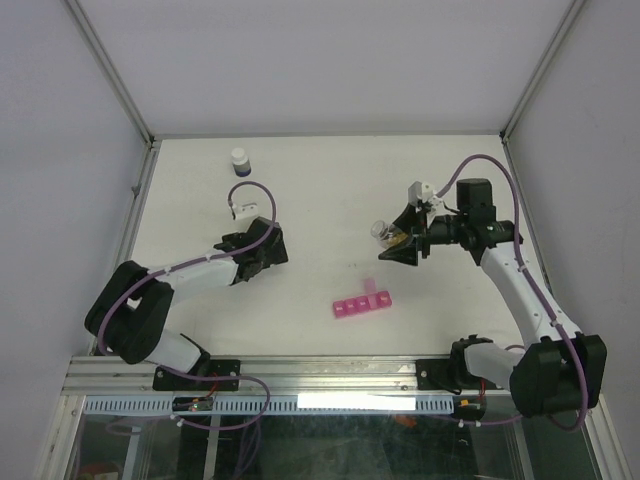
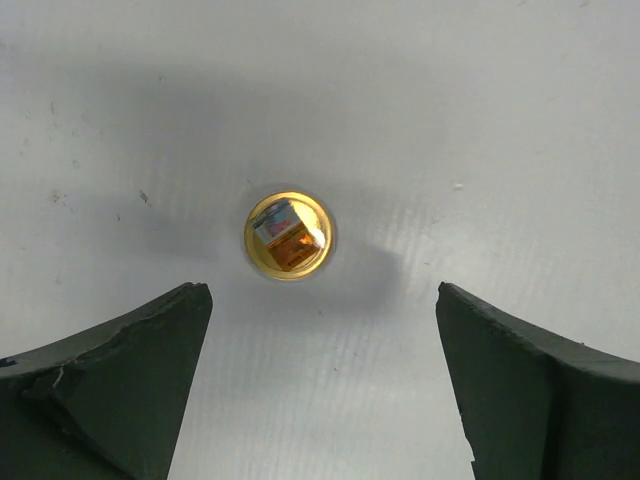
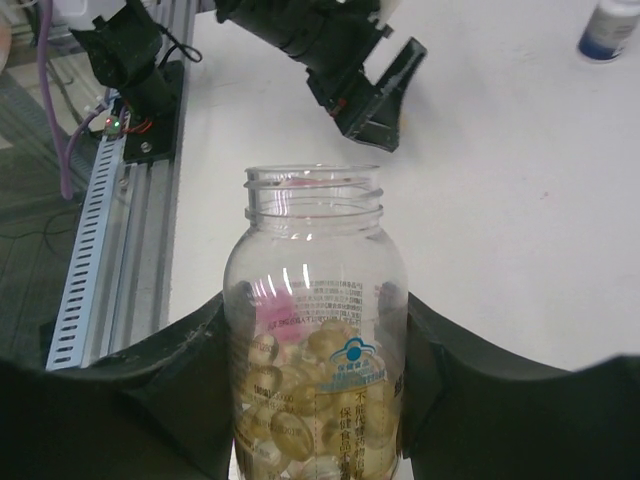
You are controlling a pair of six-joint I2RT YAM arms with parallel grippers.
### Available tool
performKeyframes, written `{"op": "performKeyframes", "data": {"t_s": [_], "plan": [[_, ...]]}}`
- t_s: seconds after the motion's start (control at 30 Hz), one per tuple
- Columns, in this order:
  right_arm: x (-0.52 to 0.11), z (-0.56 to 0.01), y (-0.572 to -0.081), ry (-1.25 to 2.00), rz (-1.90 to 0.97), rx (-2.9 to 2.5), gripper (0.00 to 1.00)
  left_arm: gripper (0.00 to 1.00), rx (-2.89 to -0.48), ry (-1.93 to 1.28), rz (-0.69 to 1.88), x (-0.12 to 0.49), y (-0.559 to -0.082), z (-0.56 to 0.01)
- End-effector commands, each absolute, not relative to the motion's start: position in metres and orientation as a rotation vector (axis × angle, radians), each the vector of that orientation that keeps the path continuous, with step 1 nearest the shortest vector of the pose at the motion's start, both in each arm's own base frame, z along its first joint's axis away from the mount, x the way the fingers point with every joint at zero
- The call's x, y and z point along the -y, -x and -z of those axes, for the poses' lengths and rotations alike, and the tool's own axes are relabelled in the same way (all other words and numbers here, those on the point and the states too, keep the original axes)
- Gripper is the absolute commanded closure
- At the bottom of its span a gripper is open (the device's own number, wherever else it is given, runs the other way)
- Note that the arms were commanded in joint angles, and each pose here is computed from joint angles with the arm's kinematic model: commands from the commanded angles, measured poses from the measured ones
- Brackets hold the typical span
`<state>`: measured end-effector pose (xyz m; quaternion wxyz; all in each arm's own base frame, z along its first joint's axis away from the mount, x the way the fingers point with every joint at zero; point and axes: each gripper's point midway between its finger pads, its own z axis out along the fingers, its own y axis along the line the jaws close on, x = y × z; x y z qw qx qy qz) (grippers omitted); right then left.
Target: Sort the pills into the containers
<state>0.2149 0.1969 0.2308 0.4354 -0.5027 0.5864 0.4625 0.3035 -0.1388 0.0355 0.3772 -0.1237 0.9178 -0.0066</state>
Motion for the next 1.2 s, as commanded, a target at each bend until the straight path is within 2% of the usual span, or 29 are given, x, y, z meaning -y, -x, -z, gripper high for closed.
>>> {"op": "performKeyframes", "data": {"t_s": [0.0, 0.1, 0.2, 0.27, 0.33, 0.4, 0.43, 0.5, 0.53, 0.57, 0.63, 0.67, 0.7, 0.77, 0.8, 0.87, 0.9, 0.97, 1.0, 1.07, 1.1, 1.13, 1.17], "plan": [[-0.19, -0.29, -0.234, 1.104, -1.082, -1.401, 1.0, 0.01, -2.185, 0.294, 0.323, 0.171, -0.316, -0.118], [-0.174, -0.36, -0.273, 0.859, -0.924, -1.317, 1.0, 0.01, -2.09, 0.197, 0.555, 0.193, -0.306, -0.164], [-0.149, -0.435, -0.308, 0.521, -0.965, -1.288, 1.0, 0.01, -1.984, 0.106, 0.744, 0.209, -0.29, -0.202], [-0.162, -0.474, -0.28, 0.518, -1.147, -1.155, 1.0, 0.01, -1.928, 0.028, 0.846, 0.219, -0.277, -0.22], [-0.194, -0.494, -0.207, 0.719, -1.37, -0.985, 1.0, 0.01, -1.862, -0.049, 0.931, 0.225, -0.264, -0.238], [-0.197, -0.511, -0.164, 0.856, -1.288, -0.841, 1.0, 0.01, -1.811, -0.105, 0.985, 0.229, -0.254, -0.248], [-0.188, -0.525, -0.175, 0.808, -1.204, -0.855, 1.0, 0.01, -1.783, -0.134, 1.008, 0.231, -0.25, -0.252], [-0.139, -0.56, -0.253, 0.441, -1.049, -1.048, 1.0, 0.01, -1.705, -0.185, 1.063, 0.237, -0.244, -0.266], [-0.127, -0.562, -0.271, 0.377, -1.025, -1.064, 1.0, 0.01, -1.67, -0.208, 1.088, 0.24, -0.242, -0.273], [-0.134, -0.569, -0.257, 0.372, -1.173, -1.024, 1.0, 0.01, -1.651, -0.221, 1.106, 0.243, -0.241, -0.278], [-0.169, -0.575, -0.173, 0.717, -1.304, -0.761, 1.0, 0.01, -1.637, -0.253, 1.141, 0.249, -0.238, -0.285], [-0.172, -0.574, -0.156, 0.807, -1.214, -0.685, 1.0, 0.01, -1.631, -0.271, 1.156, 0.251, -0.236, -0.289], [-0.161, -0.584, -0.176, 0.719, -1.112, -0.736, 1.0, 0.01, -1.623, -0.287, 1.171, 0.253, -0.233, -0.29], [-0.119, -0.595, -0.25, 0.409, -1.049, -0.986, 1.0, 0.01, -1.592, -0.293, 1.207, 0.255, -0.23, -0.296], [-0.119, -0.594, -0.249, 0.391, -1.141, -0.992, 1.0, 0.01, -1.58, -0.292, 1.225, 0.256, -0.229, -0.299], [-0.144, -0.597, -0.179, 0.69, -1.198, -0.727, 1.0, 0.01, -1.564, -0.317, 1.254, 0.258, -0.223, -0.304], [-0.143, -0.597, -0.181, 0.703, -1.125, -0.732, 1.0, 0.01, -1.555, -0.33, 1.258, 0.259, -0.221, -0.307], [-0.106, -0.597, -0.259, 0.346, -1.036, -1.014, 1.0, 0.01, -1.529, -0.348, 1.255, 0.258, -0.219, -0.312], [-0.112, -0.603, -0.248, 0.422, -1.098, -0.984, 1.0, 0.01, -1.516, -0.356, 1.259, 0.258, -0.218, -0.314], [-0.14, -0.601, -0.192, 0.647, -1.258, -0.771, 1.0, 0.01, -1.482, -0.394, 1.268, 0.26, -0.214, -0.32], [-0.14, -0.606, -0.203, 0.581, -1.22, -0.838, 1.0, 0.01, -1.465, -0.407, 1.27, 0.261, -0.213, -0.322], [-0.122, -0.606, -0.243, 0.408, -1.117, -0.949, 1.0, 0.01, -1.439, -0.422, 1.271, 0.261, -0.212, -0.325], [-0.115, -0.607, -0.259, 0.367, -1.098, -1.036, 1.0, 0.01, -1.405, -0.445, 1.276, 0.262, -0.209, -0.329]]}}
